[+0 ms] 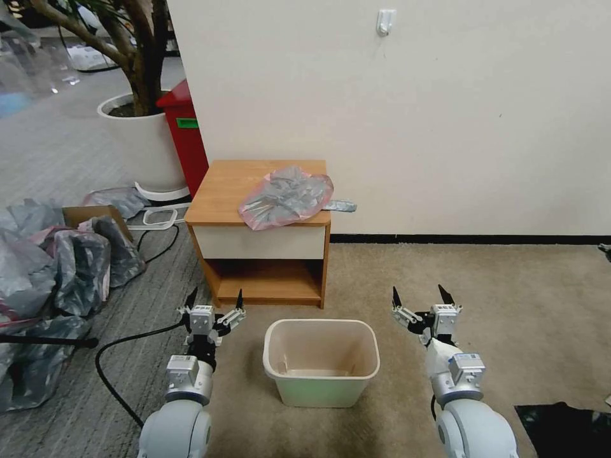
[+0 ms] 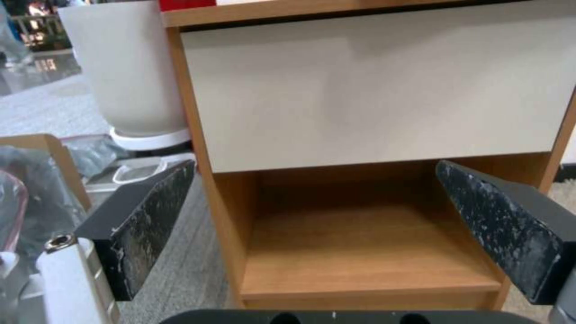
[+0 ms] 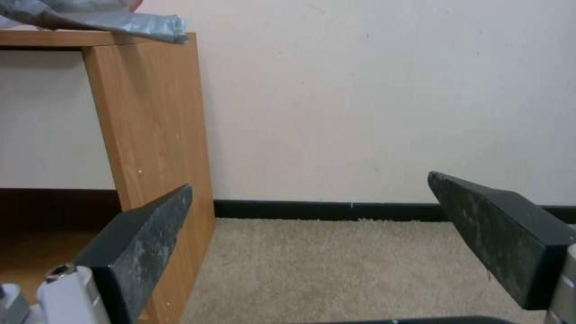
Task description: Pick up the garbage bag from the table and place it over the trash can.
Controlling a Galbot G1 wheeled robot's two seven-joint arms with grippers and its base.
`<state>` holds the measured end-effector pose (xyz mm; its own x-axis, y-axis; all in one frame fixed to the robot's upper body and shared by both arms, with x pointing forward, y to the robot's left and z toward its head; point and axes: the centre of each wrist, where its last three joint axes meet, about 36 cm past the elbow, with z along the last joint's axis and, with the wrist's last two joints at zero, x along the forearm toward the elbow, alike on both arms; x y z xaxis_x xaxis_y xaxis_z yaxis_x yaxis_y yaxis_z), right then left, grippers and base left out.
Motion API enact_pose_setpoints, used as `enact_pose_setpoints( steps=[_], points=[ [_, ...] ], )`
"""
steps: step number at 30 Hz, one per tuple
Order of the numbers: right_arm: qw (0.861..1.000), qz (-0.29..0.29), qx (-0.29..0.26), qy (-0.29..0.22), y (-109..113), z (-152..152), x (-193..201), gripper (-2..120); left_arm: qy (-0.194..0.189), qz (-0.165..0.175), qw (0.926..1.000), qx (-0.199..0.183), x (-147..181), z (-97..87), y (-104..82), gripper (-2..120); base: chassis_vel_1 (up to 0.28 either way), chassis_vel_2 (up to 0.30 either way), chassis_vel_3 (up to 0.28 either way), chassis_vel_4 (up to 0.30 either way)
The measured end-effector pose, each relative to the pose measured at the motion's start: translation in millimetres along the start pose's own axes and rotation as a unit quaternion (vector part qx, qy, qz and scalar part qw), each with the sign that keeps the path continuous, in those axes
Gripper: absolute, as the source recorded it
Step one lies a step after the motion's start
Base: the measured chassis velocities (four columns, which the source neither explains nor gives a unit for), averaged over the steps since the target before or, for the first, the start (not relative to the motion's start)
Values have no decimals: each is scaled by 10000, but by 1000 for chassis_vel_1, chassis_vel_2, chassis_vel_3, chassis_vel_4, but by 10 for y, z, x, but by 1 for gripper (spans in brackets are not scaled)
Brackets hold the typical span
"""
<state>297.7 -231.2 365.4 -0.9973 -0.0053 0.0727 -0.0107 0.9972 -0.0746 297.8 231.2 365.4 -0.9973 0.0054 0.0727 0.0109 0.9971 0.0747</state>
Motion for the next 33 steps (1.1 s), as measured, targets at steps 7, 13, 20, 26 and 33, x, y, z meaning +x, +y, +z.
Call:
enact_pose_setpoints(
  steps=[7,13,20,26,33],
  points=[
    [10000,0,0,0,0,0,0,100,0,0,10000,0,0,0,0,100,0,0,0,0],
    [10000,0,0,0,0,0,0,100,0,0,10000,0,0,0,0,100,0,0,0,0],
    [10000,0,0,0,0,0,0,100,0,0,10000,0,0,0,0,100,0,0,0,0],
    [10000,0,0,0,0,0,0,100,0,0,10000,0,0,0,0,100,0,0,0,0],
    [10000,0,0,-1,0,0,0,100,0,0,10000,0,0,0,0,100,0,0,0,0]
  ],
)
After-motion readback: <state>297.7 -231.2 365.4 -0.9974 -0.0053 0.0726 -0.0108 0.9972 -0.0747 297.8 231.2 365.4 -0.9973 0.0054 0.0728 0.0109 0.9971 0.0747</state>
